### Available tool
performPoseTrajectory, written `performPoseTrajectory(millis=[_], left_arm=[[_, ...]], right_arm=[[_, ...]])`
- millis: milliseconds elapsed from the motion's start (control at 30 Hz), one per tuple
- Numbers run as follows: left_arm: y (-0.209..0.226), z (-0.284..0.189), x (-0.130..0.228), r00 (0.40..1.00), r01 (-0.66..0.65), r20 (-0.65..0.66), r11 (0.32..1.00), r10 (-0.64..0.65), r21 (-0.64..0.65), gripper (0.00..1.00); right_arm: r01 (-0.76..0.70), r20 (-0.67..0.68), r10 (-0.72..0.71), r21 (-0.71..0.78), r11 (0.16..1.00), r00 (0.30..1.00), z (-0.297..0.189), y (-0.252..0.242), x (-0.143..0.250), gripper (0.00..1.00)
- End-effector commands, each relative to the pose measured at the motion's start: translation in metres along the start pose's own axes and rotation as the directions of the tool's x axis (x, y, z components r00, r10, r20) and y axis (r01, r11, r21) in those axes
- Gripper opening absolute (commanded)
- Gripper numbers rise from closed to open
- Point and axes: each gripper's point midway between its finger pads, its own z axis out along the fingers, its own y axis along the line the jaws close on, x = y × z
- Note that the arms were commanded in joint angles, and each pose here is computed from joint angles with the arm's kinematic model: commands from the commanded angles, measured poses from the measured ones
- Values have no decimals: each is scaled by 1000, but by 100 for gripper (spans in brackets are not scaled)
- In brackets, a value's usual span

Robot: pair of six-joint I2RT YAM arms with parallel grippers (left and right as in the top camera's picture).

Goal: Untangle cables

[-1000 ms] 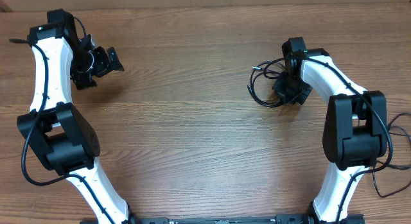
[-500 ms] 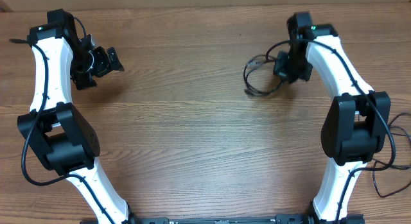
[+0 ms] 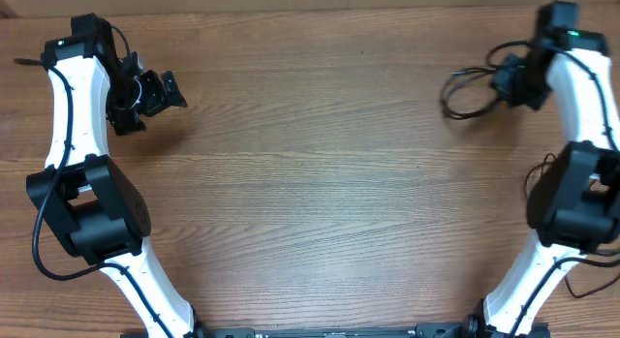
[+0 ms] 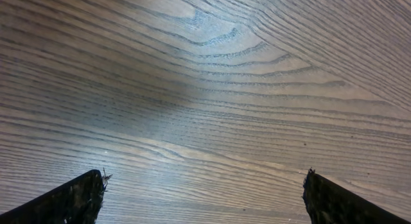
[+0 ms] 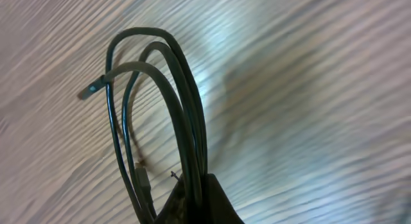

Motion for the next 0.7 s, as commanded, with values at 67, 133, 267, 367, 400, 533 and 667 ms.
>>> performPoseTrajectory(millis=[67, 133, 267, 367, 400, 533, 667], left_arm=[[-4, -5, -4, 999, -31, 18, 1000, 31, -1, 100], [-4, -5, -4, 999, -31, 18, 1000, 31, -1, 100], [-4, -5, -4, 999, -31, 18, 1000, 31, -1, 100], [-4, -5, -4, 999, -31, 18, 1000, 31, -1, 100], [-4, -5, -4, 999, -31, 18, 1000, 31, -1, 100], [-4, -5, -4, 999, -31, 18, 1000, 31, -1, 100], [-4, -5, -4, 999, -31, 18, 1000, 31, -1, 100]], right_arm=[[-177, 55, 177, 6, 984, 983, -12, -56, -32, 4], [-229, 53, 227, 19, 973, 972, -14, -79, -35, 4], [-318, 26, 317, 59, 946, 948, -19, -124, -31, 4], [-356, 51, 354, 58, 933, 934, -22, -144, -39, 4], [-359, 59, 356, 55, 932, 933, -22, -146, -41, 4], [-324, 118, 318, 34, 946, 941, -23, -151, -58, 4], [-323, 122, 317, 32, 946, 940, -21, -151, -59, 5]])
